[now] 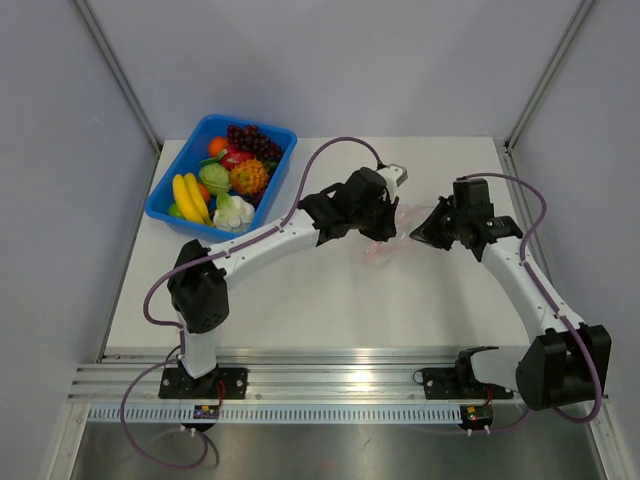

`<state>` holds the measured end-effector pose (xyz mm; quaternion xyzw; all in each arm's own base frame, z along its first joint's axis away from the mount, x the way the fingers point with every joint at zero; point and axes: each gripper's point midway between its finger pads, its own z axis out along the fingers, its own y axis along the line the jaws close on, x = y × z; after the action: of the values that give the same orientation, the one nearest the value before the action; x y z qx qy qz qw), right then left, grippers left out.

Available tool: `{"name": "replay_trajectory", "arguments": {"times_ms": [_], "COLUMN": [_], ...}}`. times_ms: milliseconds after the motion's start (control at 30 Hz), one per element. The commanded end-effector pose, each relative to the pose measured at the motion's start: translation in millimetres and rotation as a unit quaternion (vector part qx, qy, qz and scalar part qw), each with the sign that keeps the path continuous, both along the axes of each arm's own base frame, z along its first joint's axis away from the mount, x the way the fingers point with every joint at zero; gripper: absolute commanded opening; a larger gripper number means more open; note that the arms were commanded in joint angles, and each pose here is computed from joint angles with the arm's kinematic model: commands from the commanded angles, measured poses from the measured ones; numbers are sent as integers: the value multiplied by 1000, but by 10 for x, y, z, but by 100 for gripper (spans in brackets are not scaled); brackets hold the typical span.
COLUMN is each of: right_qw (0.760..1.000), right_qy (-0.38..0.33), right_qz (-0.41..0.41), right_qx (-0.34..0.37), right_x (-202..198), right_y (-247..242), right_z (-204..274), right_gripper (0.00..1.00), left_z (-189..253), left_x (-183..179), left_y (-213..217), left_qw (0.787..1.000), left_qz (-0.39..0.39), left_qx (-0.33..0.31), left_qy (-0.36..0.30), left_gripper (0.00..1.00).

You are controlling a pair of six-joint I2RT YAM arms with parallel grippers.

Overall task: Place the food in the zip-top bag and seal the zipper
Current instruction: Open the zipper of the food storage bag.

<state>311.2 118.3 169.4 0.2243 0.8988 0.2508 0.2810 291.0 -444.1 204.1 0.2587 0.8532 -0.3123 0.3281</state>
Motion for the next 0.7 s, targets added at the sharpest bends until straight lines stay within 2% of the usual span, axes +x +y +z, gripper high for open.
{"name": "replay_trajectory", "arguments": {"times_ms": [0,300,433,567,667], "right_qw": [997,994,992,989,987], "right_qy": [-41,-50,-50,-69,-83], "right_qz": [-40,-20,37,95,113], "right_qx": [-52,-100,-108,-92,-84], "right_x": [87,21,-53,-184,-235], "right_y": [-215,-335,-262,-134,-79], "right_z": [140,427,629,967,1121], "right_gripper": [0,0,0,0,0], "left_z": [476,574,507,414,340], "left_x": [103,341,494,723,775], "left_y": [149,448,633,876,918], "left_qw": [998,995,992,985,984], "left_qz": [17,55,99,161,172], "left_qx": [-59,-79,-71,-33,-25], "left_qy": [-22,-18,-16,-45,-44], "left_gripper": [0,0,0,0,0]}}
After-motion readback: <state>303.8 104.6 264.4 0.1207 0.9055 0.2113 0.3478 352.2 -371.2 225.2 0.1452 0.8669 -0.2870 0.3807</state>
